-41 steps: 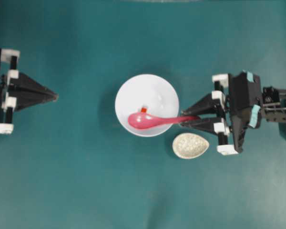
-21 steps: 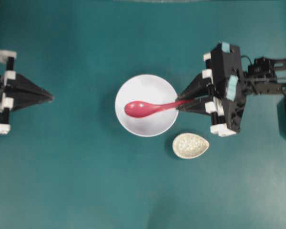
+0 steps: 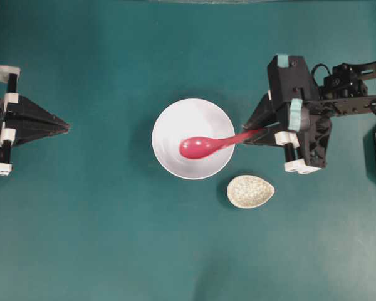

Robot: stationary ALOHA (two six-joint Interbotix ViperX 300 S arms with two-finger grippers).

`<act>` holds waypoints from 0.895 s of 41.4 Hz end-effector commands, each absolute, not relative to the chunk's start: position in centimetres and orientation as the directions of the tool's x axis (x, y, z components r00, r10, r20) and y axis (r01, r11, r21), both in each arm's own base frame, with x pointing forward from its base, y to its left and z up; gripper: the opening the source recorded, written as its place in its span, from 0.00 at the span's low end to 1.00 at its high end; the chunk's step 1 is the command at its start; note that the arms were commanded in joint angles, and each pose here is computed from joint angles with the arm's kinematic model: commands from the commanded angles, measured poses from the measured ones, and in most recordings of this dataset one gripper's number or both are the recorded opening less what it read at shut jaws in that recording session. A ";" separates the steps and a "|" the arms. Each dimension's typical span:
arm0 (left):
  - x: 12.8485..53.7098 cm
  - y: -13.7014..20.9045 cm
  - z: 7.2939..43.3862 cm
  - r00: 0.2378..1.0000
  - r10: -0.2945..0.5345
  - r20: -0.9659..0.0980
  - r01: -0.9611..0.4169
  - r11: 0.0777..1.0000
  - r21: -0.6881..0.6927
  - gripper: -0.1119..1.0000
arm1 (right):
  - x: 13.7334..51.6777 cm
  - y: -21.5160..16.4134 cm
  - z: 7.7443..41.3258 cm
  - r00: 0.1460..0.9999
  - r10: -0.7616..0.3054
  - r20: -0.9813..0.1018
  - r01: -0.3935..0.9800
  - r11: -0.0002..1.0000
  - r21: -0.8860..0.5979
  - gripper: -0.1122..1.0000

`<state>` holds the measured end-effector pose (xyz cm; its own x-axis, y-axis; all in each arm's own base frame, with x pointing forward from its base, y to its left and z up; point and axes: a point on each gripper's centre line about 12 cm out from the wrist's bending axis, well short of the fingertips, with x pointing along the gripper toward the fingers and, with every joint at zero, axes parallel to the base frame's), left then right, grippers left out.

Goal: Grip the spoon and scoop the red block from the bowl with right arm.
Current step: 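Lift the pink spoon with the right gripper and swing it over the bowl, then lower the spoon bowl into the white bowl beside the red cube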

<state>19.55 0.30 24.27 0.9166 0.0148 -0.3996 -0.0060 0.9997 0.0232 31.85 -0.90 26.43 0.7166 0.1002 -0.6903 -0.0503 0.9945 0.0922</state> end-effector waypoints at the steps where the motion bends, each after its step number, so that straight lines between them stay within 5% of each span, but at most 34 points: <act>1: 19.8 0.3 25.2 0.925 0.017 -0.378 -0.008 1.000 0.025 0.10 | 31.7 -0.9 27.7 0.714 0.100 -0.693 -0.071 0.995 0.071 0.32; 37: 19.6 0.3 25.7 0.934 0.017 -0.357 -0.019 1.000 -0.002 0.10 | 32.1 -3.2 28.2 0.660 0.049 -0.749 0.058 0.991 0.117 0.32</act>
<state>19.27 0.29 24.70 0.9249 0.0149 -0.3798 -0.0170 0.9999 -0.0022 31.65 -2.68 26.98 0.6431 0.0621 -0.7632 0.0428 0.9922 0.1167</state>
